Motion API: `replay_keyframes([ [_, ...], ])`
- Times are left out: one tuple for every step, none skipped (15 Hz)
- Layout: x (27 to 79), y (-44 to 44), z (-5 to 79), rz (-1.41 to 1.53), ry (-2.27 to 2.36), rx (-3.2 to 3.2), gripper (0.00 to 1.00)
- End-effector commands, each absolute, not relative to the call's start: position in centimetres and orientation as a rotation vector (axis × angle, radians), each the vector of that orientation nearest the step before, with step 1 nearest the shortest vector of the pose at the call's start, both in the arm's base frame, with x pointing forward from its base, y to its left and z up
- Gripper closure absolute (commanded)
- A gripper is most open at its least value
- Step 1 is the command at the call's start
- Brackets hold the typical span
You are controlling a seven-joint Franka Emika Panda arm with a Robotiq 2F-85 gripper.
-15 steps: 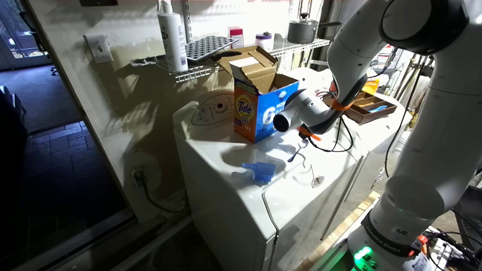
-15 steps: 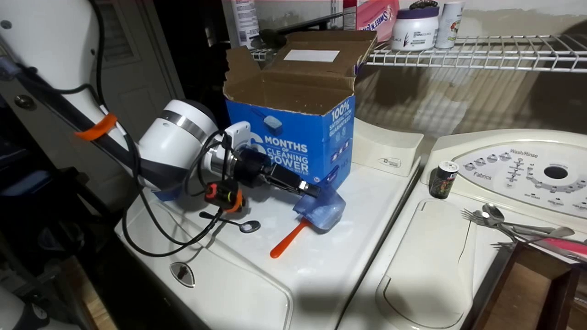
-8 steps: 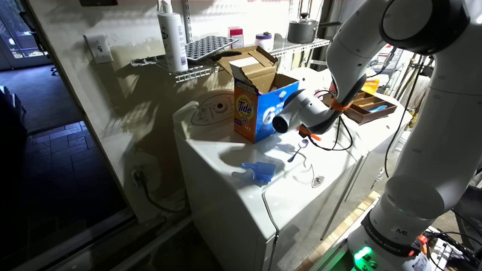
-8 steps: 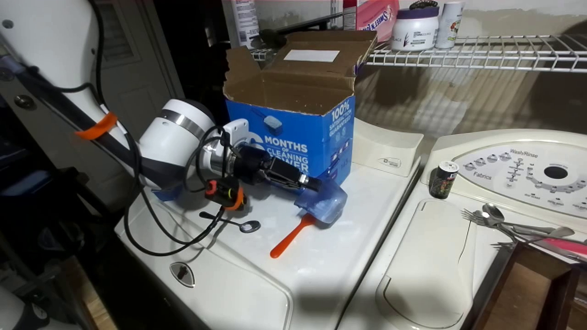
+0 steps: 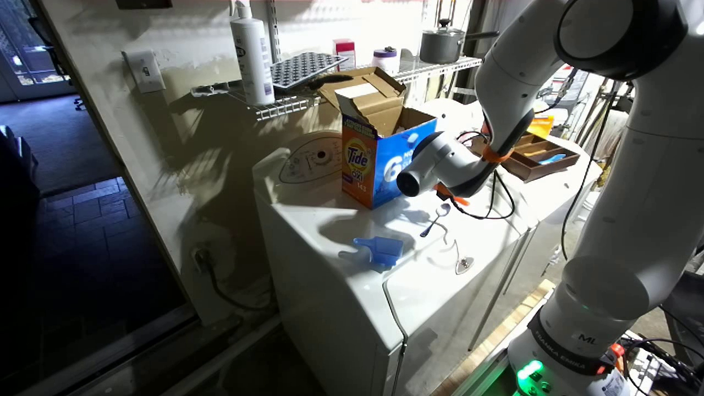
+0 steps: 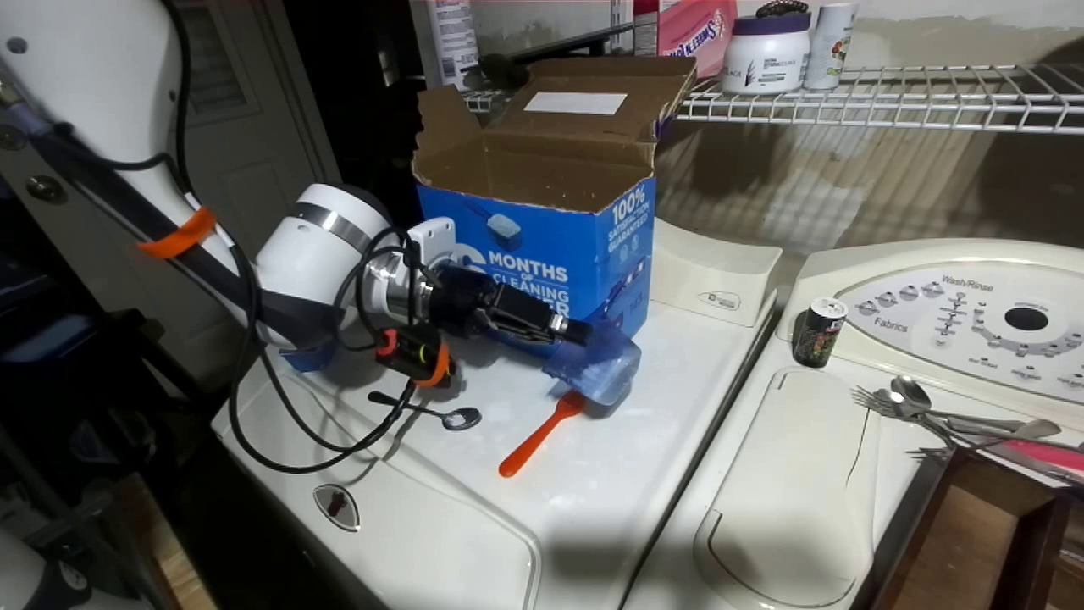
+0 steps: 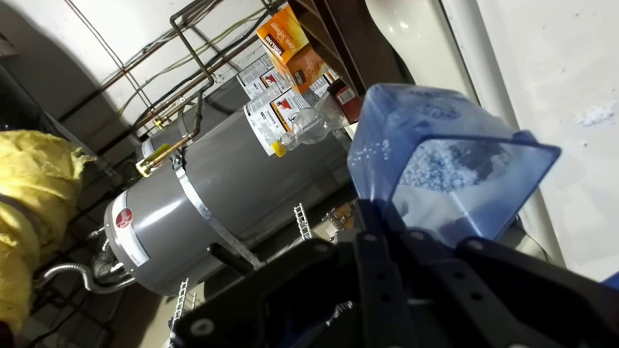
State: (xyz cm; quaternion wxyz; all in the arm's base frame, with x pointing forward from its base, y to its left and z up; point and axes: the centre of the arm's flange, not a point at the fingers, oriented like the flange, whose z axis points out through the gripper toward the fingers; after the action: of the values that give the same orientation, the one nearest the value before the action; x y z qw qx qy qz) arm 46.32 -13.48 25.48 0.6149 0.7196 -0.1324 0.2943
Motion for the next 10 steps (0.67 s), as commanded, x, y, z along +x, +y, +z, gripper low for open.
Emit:
replay_keyframes([
  [46.06, -13.26, 25.43, 0.718, -0.283, 1.614, 0.99],
  [46.07, -13.22, 25.45, 0.718, -0.281, 1.606, 0.99],
  [46.09, -13.2, 25.48, 0.719, -0.279, 1.603, 0.99],
  [46.09, -13.16, 25.49, 0.718, -0.277, 1.596, 0.99],
  [46.08, -13.11, 25.5, 0.719, -0.276, 1.594, 0.99],
  [46.08, -13.07, 25.5, 0.719, -0.275, 1.589, 0.99],
  [46.06, -13.03, 25.48, 0.719, -0.274, 1.588, 0.99],
  [46.06, -13.01, 25.45, 0.719, -0.271, 1.582, 0.99],
  [46.04, -13.0, 25.41, 0.718, -0.269, 1.578, 0.99],
  [46.03, -13.0, 25.39, 0.718, -0.267, 1.574, 0.99],
])
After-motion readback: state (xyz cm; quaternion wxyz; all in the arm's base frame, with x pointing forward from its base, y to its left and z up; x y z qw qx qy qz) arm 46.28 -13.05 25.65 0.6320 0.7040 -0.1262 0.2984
